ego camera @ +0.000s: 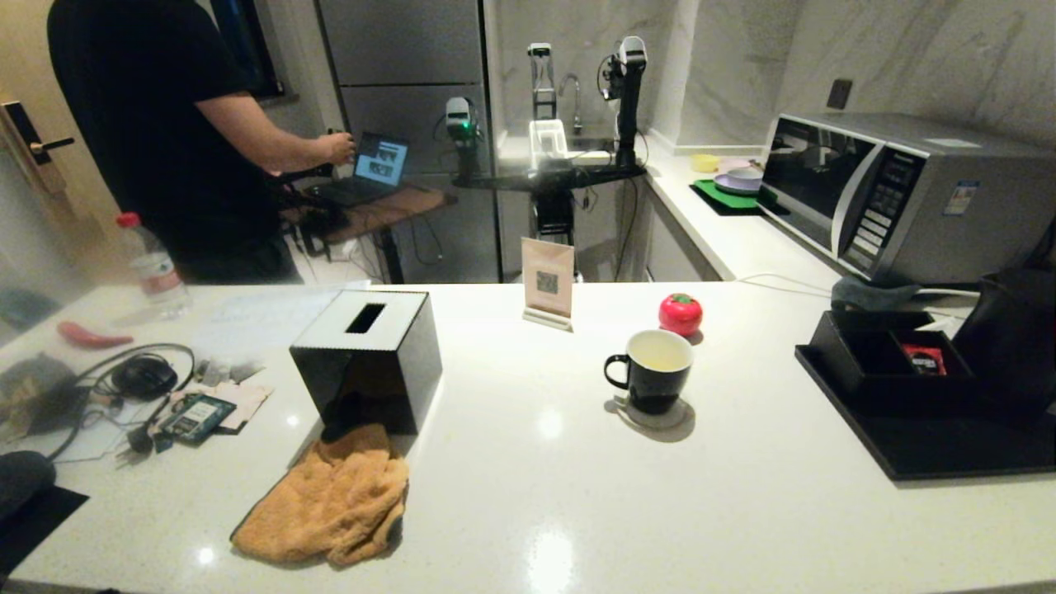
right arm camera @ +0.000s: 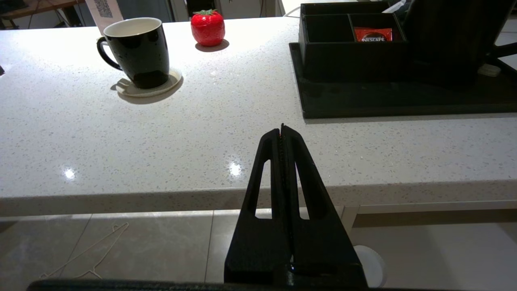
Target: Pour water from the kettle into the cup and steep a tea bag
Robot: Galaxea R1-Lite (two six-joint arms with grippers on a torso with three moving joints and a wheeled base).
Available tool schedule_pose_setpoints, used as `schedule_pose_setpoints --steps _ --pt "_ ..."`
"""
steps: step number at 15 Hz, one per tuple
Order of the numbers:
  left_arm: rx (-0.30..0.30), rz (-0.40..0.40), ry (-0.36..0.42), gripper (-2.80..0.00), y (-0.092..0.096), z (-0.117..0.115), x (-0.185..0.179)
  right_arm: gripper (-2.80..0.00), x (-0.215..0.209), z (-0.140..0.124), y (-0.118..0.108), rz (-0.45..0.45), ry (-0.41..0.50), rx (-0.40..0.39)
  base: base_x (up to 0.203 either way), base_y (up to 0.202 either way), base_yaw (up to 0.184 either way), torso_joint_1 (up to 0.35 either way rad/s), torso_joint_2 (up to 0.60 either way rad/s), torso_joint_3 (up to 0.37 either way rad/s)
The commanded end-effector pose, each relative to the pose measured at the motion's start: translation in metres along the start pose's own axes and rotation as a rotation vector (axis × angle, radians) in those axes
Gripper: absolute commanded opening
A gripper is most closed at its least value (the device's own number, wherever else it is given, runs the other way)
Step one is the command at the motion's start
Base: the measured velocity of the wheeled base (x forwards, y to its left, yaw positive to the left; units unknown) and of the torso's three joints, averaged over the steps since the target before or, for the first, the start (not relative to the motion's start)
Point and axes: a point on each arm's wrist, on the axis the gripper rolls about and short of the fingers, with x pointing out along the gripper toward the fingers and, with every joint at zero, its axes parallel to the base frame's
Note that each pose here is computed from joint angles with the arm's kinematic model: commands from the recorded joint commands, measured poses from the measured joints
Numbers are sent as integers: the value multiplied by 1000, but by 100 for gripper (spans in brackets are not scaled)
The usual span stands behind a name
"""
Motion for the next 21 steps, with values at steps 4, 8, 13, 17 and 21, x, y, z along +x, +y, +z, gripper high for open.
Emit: schedule_pose_setpoints --steps 4,8,13,17,21 --pt "-43 24 -223 -280 0 -26 -26 -280 0 0 0 1 1 0 0 0 0 0 0 0" --pt "-44 25 -217 -280 0 -26 -26 -280 0 0 0 1 1 0 0 0 0 0 0 0" --pt "-44 25 -217 -280 0 -26 -26 -280 0 0 0 1 1 0 0 0 0 0 0 0" --pt "-44 25 -217 -280 0 -26 -26 -280 0 0 0 1 2 -2 0 0 0 0 0 0" --pt "-44 25 -217 -280 0 -26 -26 -280 0 0 0 1 2 -2 0 0 0 0 0 0"
